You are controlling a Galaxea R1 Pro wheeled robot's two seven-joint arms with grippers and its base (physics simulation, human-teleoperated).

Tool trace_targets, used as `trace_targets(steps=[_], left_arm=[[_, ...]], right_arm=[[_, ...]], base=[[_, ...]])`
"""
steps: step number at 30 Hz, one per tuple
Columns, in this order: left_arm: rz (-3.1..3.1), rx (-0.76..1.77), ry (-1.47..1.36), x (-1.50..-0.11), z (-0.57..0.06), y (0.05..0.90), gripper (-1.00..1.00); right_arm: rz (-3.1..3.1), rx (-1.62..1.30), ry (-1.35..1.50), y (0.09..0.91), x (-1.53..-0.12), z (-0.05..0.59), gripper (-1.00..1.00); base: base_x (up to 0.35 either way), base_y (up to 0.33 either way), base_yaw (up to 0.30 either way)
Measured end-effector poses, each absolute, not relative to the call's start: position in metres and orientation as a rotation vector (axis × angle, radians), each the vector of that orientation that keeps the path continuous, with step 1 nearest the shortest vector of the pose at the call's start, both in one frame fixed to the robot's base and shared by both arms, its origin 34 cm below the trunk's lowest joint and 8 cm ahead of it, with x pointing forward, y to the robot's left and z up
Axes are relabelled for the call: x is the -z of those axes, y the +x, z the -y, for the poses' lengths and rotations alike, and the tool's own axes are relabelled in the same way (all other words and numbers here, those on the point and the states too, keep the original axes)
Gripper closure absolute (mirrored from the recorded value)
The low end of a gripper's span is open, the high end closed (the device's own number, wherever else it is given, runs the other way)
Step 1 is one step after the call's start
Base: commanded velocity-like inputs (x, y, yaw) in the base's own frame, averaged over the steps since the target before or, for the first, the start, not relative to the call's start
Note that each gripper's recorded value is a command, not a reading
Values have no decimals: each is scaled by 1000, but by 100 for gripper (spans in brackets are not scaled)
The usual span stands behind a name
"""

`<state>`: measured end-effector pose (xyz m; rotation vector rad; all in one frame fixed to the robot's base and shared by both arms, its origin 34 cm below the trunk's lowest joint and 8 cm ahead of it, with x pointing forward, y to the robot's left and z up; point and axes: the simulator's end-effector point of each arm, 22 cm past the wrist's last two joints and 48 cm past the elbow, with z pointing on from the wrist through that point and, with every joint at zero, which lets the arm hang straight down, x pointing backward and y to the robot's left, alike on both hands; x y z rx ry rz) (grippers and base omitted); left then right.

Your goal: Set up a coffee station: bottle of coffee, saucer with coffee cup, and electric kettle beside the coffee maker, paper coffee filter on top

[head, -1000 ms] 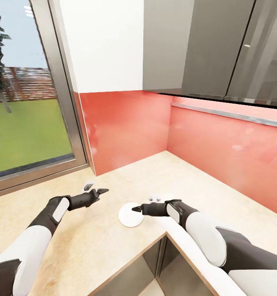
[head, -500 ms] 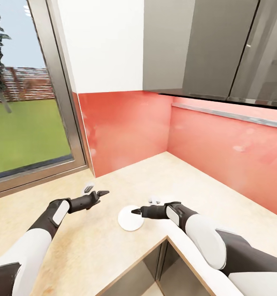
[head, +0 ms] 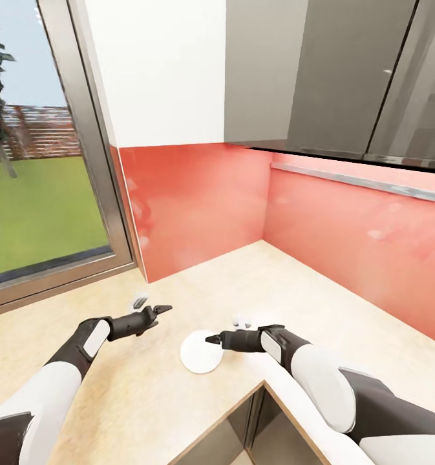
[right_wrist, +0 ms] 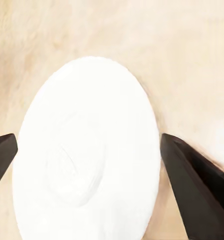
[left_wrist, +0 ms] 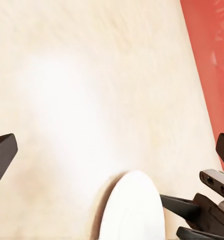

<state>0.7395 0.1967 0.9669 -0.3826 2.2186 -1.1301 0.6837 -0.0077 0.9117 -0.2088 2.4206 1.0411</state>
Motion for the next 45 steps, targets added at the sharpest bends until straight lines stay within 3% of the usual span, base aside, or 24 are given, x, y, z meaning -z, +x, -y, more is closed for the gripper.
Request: trace_targets(steps=[45], left_arm=[[-2259,1249,-507,-920,-170,693,-100]], right_arm=[[-2435,-1060,-227,672,-907,-5,-100]], base=[[1,0,0]])
